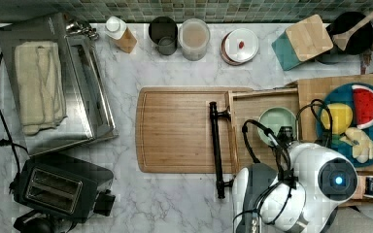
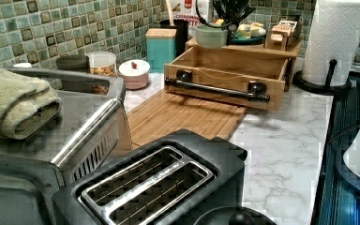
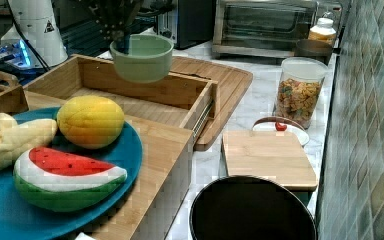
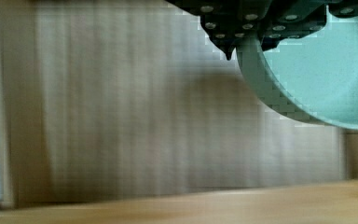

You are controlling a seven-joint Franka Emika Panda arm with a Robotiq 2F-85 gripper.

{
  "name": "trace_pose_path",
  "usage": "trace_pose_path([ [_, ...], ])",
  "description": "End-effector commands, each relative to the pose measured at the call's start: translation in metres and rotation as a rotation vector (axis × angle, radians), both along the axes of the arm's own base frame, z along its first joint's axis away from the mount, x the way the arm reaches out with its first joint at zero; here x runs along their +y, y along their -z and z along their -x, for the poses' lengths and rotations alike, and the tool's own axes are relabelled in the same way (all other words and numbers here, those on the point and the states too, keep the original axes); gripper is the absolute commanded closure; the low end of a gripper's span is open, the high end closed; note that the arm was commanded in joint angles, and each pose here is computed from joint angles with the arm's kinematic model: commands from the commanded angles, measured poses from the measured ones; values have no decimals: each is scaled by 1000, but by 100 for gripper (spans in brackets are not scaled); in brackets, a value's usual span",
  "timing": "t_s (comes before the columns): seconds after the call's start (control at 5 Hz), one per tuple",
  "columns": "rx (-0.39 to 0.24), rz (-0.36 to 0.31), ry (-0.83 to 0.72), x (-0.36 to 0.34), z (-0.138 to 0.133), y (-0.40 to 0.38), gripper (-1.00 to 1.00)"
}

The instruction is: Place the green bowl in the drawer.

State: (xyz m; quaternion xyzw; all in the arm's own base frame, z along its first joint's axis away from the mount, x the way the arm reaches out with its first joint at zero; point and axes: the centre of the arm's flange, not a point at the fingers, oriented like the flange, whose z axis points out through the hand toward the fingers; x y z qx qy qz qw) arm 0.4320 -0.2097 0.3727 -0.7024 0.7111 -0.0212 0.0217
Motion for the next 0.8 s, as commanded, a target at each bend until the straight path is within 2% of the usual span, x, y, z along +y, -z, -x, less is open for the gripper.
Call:
trace_pose_path([
  [0.2, 10, 39, -8, -23, -6, 10, 100],
  [0.4, 17, 65, -49, -30, -1, 20, 100],
  [0.6, 55, 35, -30, -34, 3, 31, 100],
  [0.8, 40, 23, -29, -36, 12, 51, 100],
])
